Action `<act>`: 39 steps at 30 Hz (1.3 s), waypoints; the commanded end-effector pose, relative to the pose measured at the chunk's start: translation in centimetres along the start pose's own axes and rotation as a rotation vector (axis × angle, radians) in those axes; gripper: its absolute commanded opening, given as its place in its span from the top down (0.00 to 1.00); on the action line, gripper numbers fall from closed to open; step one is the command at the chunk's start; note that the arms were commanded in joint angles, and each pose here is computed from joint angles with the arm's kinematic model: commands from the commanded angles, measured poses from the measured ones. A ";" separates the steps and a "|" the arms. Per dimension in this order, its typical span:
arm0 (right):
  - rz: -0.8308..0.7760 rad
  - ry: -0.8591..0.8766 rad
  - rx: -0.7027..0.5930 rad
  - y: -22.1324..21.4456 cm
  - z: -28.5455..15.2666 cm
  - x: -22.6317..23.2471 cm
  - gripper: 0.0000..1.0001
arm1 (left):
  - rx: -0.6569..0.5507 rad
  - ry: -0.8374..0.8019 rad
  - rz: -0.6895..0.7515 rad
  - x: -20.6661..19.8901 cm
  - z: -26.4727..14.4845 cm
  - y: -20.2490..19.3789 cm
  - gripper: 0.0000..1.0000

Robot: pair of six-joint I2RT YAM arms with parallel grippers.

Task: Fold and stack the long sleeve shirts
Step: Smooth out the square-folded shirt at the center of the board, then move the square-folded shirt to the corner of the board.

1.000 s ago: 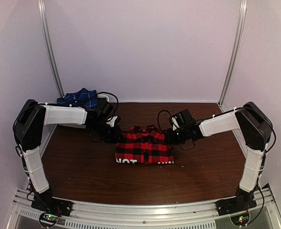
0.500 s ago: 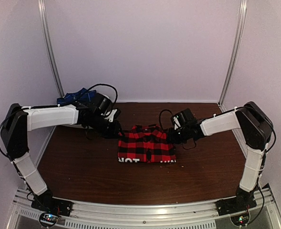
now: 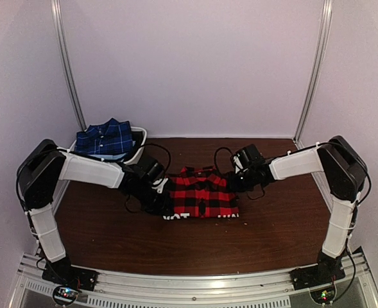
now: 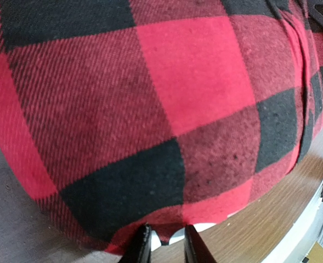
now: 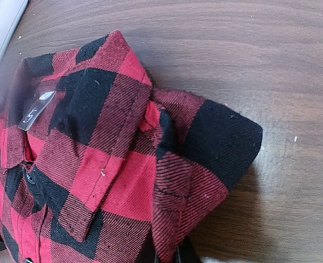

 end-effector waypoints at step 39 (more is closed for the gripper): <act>-0.153 -0.702 0.001 16.9 -3.1 -26.5 0.95 | -0.200 -0.067 0.052 -2.7 -6.9 6.4 0.69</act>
Point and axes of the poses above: each gripper's point midway between its finger pads, its own z axis out along the fingers, its own x axis along the line the jaws close on, y = z × x, the point moved 8 cm from there along -z, back along the fingers, and after that the axes turned 7 degrees about -z, right-handed, at the moved point
